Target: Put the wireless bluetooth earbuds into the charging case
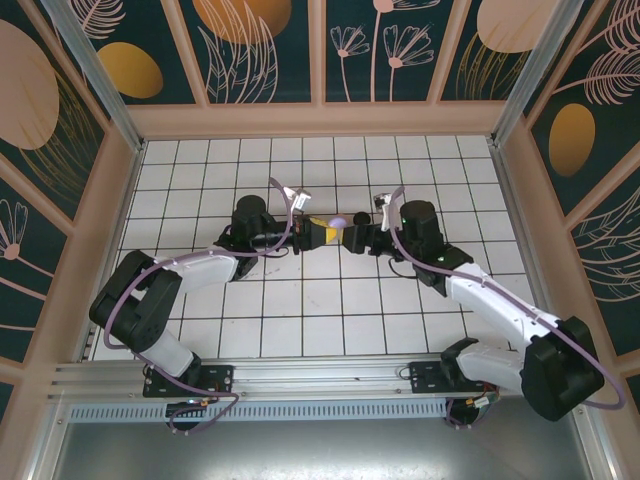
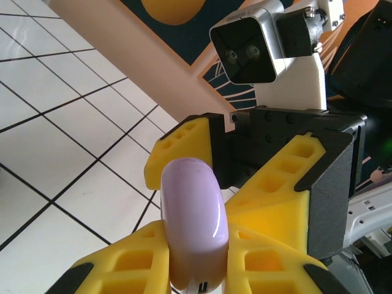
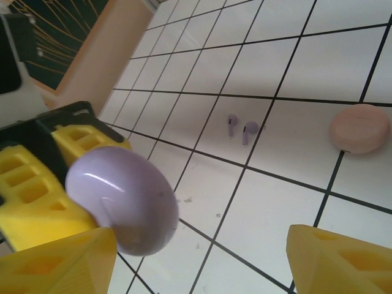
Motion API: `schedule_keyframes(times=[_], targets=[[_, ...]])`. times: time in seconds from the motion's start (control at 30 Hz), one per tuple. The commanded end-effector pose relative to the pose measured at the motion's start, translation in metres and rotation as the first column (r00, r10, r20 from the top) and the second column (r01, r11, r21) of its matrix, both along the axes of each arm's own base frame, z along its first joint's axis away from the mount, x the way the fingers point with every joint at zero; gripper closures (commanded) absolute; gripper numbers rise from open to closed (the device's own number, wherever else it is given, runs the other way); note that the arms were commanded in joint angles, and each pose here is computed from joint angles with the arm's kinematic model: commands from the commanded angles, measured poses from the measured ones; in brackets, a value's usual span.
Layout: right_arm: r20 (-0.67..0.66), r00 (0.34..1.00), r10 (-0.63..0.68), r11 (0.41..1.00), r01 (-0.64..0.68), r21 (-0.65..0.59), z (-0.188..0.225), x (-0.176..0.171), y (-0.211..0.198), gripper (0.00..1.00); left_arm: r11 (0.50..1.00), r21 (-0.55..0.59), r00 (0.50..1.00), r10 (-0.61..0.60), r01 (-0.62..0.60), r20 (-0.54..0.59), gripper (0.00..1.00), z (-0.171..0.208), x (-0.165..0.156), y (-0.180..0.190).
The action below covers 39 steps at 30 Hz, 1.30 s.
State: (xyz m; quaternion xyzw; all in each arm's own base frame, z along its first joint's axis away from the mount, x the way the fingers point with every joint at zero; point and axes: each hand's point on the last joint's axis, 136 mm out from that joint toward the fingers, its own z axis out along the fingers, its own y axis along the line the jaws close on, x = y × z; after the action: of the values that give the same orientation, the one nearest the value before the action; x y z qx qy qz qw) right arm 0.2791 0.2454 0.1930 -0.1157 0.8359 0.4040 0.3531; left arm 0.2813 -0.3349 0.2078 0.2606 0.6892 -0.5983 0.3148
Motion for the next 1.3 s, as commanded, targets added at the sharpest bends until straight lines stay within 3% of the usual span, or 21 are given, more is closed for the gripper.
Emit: schedule_keyframes(times=[0.0,0.37,0.93,1.1,1.27], targets=[[0.054,0.998,-0.044,0.999,0.045,-0.010,0.010,0.018,-0.004,0.29,0.999,-0.035,0.998,-0.033,0.035,0.063,1.00,0.020,-0.004,-0.002],[-0.004,0.994,-0.111,0.994,0.110,-0.019,-0.014,0.037,-0.020,0.33,0.998,-0.046,0.996,-0.047,0.050,0.073,1.00,0.027,-0.009,-0.001],[0.054,0.968,-0.245,0.967,0.248,-0.061,0.002,0.017,-0.065,0.34,0.998,-0.050,0.996,-0.043,0.047,0.082,1.00,0.030,-0.006,-0.003],[0.103,0.944,-0.312,0.935,0.324,-0.142,0.006,0.025,-0.082,0.19,0.998,-0.047,0.995,-0.041,0.046,0.085,1.00,0.031,-0.005,-0.002],[0.138,0.935,-0.327,0.921,0.348,-0.176,0.013,0.031,-0.088,0.15,0.998,-0.046,0.995,-0.039,0.043,0.097,1.00,0.036,-0.005,-0.002]])
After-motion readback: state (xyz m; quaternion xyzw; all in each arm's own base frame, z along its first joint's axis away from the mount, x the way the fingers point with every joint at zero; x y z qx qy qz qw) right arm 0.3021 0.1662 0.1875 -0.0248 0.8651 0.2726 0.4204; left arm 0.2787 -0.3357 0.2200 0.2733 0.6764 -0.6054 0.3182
